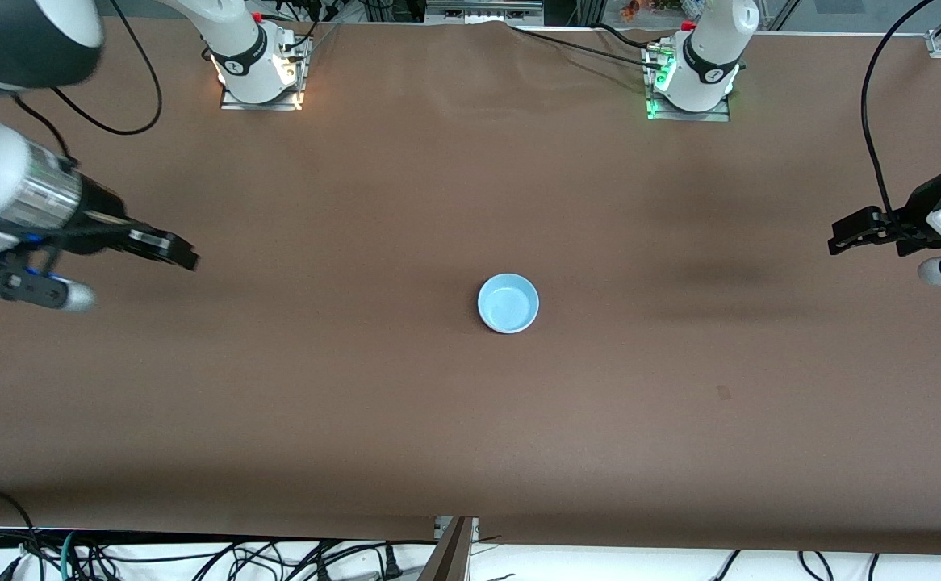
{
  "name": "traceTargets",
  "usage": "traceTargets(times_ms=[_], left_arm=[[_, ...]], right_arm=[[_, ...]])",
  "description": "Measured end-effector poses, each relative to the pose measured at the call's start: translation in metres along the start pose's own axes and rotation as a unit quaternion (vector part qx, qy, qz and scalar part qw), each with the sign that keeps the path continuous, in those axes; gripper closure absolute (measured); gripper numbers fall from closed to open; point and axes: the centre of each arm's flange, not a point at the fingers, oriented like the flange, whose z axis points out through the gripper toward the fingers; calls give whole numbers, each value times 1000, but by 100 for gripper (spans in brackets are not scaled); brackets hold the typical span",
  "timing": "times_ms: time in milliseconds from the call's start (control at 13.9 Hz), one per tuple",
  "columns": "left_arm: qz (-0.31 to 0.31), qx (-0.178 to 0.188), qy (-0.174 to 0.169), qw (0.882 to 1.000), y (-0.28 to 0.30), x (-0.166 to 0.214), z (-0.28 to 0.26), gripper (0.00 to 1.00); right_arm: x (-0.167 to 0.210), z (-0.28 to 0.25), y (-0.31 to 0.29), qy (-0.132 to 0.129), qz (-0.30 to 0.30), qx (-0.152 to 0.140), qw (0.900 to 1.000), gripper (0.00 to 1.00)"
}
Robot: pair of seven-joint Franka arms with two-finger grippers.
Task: Stack pink and blue bowls on white bowl
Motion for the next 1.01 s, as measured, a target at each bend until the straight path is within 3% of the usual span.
traceTargets(times_ms=[72, 361, 721, 1009], left_arm=[[0, 0, 0, 1000, 0, 0, 0, 0], [0, 0, 0, 1000, 0, 0, 0, 0], [0, 0, 0, 1000, 0, 0, 0, 0], [0, 0, 0, 1000, 0, 0, 0, 0]], right_arm=[[-2, -7, 14, -6, 6, -6, 1000, 37], [-8, -11, 52, -14, 32, -49, 998, 35], [-11, 8, 95, -2, 53, -53, 997, 35], [-24, 38, 127, 17, 60, -26, 998, 26]])
